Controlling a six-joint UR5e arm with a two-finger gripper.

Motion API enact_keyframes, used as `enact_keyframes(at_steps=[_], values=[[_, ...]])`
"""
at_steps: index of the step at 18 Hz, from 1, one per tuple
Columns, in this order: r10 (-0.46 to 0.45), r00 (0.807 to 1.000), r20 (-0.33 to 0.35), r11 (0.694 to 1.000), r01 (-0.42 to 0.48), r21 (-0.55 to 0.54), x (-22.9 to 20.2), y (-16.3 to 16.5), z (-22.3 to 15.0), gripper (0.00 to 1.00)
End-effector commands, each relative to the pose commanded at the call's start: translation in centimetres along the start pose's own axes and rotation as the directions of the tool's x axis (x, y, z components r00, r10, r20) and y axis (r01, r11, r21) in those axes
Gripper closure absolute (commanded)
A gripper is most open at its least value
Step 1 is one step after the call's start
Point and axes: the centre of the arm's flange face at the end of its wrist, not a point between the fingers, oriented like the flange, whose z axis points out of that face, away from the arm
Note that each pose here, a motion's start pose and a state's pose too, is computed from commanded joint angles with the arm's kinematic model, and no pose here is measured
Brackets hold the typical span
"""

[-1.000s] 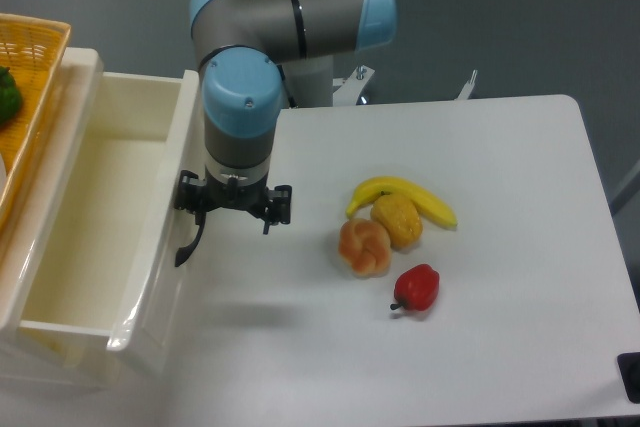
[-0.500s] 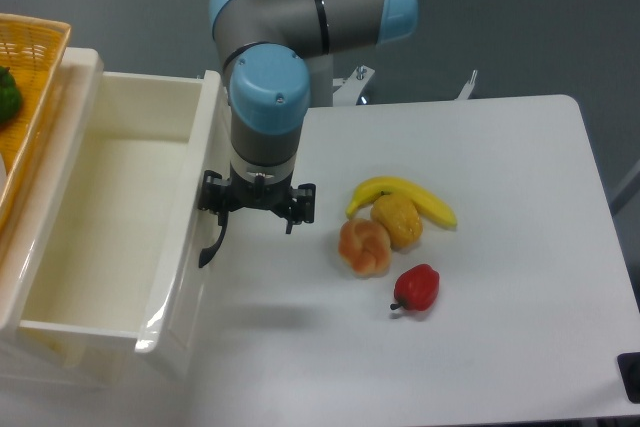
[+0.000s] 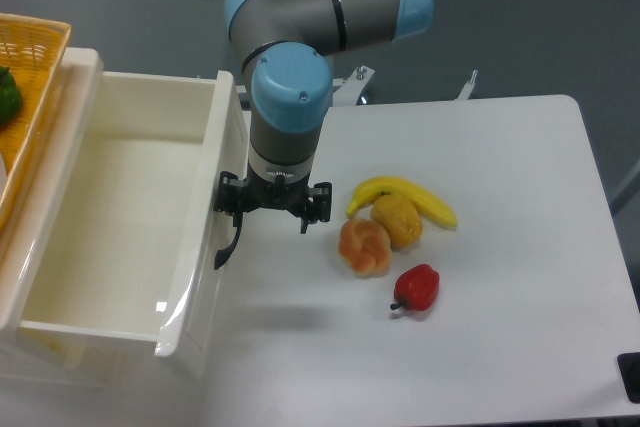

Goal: Slide the top white drawer open
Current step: 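Continue pulling the drawer fully open toward the fruit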

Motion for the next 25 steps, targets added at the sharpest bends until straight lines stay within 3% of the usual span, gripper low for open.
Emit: enact_keyframes(at_steps=[6,25], values=[[-0.031,0.995,-0.095,0.999,0.033,0.026,-0.7,0.0,0.1,0.0],[-0.056,0.982,-0.181,0.997,0.065,0.04,-1.5,0.2,0.2,0.0]])
